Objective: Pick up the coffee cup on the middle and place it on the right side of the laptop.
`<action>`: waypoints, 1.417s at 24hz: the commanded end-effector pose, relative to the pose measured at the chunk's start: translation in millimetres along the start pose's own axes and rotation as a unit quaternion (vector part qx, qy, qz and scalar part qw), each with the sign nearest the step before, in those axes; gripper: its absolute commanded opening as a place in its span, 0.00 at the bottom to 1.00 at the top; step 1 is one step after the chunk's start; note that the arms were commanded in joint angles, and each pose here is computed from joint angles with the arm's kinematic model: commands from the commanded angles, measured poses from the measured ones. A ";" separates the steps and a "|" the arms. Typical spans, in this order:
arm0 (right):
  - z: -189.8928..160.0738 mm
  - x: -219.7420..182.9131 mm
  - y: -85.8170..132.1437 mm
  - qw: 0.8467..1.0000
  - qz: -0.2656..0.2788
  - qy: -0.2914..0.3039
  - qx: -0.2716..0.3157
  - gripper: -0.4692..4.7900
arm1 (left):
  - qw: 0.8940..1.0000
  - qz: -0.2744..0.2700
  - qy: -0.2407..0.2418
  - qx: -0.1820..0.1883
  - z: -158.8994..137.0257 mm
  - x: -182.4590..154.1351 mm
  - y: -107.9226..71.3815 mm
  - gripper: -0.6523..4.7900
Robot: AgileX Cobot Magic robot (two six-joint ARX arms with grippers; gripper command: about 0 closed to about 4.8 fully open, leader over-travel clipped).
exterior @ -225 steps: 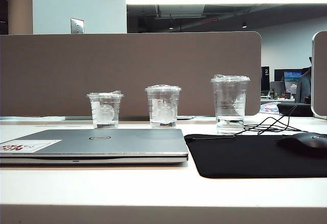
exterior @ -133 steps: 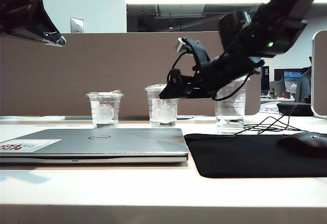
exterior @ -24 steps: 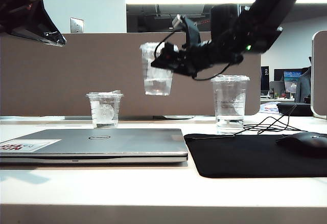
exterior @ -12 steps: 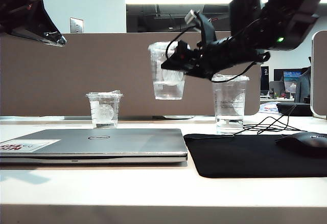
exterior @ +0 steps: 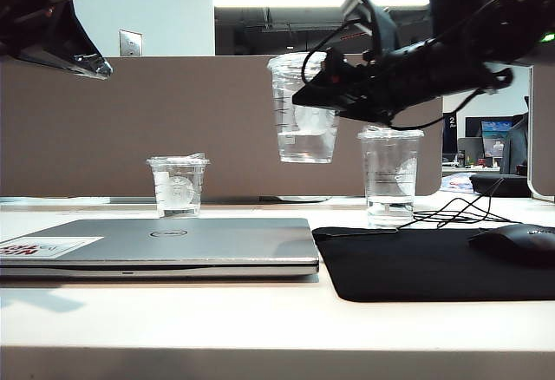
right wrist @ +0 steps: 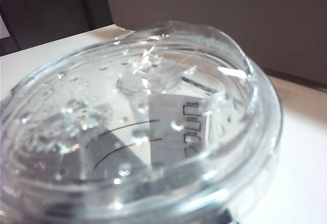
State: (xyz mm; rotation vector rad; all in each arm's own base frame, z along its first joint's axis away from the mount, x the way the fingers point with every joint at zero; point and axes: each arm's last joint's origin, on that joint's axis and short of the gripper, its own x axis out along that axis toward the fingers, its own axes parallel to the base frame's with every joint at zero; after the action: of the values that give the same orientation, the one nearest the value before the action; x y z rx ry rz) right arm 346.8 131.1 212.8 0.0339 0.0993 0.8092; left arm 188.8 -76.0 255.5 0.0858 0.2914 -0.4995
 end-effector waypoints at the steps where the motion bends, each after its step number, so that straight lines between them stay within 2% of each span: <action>1: 2.1 -13.0 6.4 1.000 -0.011 -0.025 -0.014 0.64 | 1.000 -0.001 -0.009 0.001 2.9 -0.8 -0.1 0.11; 11: -16.4 -51.6 24.8 0.999 -0.036 -0.016 -0.009 0.64 | 1.000 -0.001 -0.008 0.001 2.7 -0.6 0.0 0.11; 22: -56.1 -93.9 43.2 0.997 -0.083 -0.003 0.002 0.64 | 1.000 -0.001 -0.008 0.001 2.7 -0.6 0.0 0.11; 34: -67.5 -93.7 41.7 0.995 -0.099 0.002 0.001 0.64 | 1.000 -0.001 -0.008 0.001 2.7 -0.6 0.0 0.11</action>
State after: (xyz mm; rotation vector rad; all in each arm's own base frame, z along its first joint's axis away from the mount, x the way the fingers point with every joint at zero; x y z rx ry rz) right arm 243.6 90.9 152.3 0.0256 0.1556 0.6120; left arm 188.8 -76.0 255.5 0.0858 0.2914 -0.4995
